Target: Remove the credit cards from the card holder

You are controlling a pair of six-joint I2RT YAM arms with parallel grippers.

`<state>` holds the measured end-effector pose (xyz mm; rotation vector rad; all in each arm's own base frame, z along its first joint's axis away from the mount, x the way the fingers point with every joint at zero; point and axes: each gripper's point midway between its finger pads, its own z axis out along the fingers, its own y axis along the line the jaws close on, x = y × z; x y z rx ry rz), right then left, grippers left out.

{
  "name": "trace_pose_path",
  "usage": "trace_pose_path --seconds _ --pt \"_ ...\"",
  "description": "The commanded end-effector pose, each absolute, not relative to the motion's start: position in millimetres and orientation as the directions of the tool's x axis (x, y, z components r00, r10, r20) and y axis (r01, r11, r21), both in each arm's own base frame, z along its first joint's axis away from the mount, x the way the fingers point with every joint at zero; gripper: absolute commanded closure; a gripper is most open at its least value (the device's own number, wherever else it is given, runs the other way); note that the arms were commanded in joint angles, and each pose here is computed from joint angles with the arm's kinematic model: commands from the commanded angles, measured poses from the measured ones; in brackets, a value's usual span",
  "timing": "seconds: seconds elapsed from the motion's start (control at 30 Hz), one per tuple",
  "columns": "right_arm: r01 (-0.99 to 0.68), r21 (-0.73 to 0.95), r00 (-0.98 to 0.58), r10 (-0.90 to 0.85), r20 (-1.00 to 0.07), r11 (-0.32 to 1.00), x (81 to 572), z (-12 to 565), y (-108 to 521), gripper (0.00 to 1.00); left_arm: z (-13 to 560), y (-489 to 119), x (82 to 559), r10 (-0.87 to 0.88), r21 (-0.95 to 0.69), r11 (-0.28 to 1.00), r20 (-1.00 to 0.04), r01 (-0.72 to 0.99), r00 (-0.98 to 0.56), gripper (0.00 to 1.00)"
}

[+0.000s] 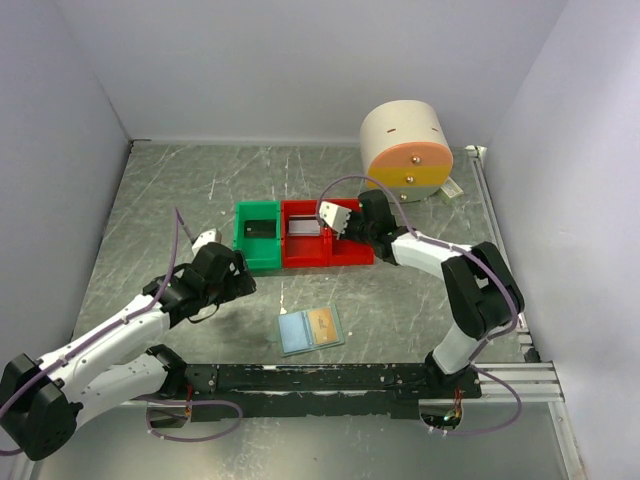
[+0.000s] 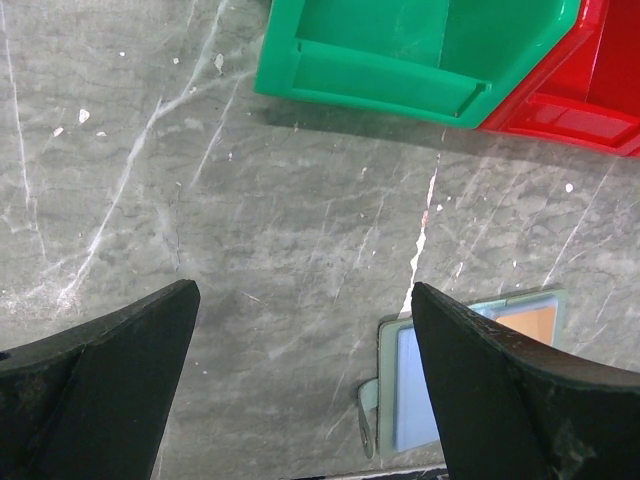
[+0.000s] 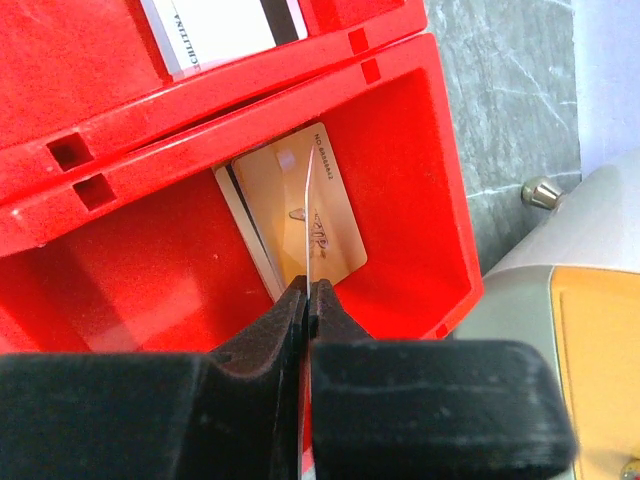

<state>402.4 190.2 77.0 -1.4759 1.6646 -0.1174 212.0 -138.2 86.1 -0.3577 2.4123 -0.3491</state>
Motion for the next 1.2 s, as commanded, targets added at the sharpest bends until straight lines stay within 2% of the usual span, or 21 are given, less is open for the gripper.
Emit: trace_pose_path --seconds 0.0,0.53,0.77,0.9,1.0,1.1,1.17 --pt "-0.696 -0.657 0.12 -0.854 -0.506 0.291 422.3 86.8 190.4 1.0 101.9 -135.1 218.2 -0.352 -0.346 0.924 -0.606 -0.162 -0.714 0.0" --pt "-0.688 -0.699 0.208 -0.868 -0.45 0.198 437.9 66.0 201.1 1.0 98.5 -139.0 221.3 -0.34 -0.347 0.926 -0.601 -0.148 -0.723 0.01" --pt "-0.707 -0.688 0.211 -0.88 -0.426 0.164 434.3 55.0 199.1 0.95 99.1 -137.3 221.0 -0.337 -0.343 0.928 -0.603 -0.146 -0.723 0.01" --pt "-0.716 -0.681 0.205 -0.886 -0.416 0.154 434.0 50.2 197.9 0.84 98.7 -135.8 219.3 -0.336 -0.341 0.928 -0.601 -0.148 -0.725 0.01" --pt "-0.718 -0.677 0.194 -0.887 -0.42 0.163 433.9 48.3 197.1 0.81 100.4 -134.2 218.6 -0.339 -0.341 0.928 -0.605 -0.15 -0.72 0.01" --pt "-0.732 -0.661 0.193 -0.882 -0.43 0.162 429.6 47.6 198.5 0.73 102.4 -133.4 218.5 -0.344 -0.347 0.926 -0.608 -0.15 -0.715 0.01" --pt "-0.739 -0.653 0.188 -0.878 -0.441 0.17 427.3 48.5 198.8 0.71 102.9 -133.6 218.0 -0.344 -0.349 0.925 -0.608 -0.148 -0.715 0.01"
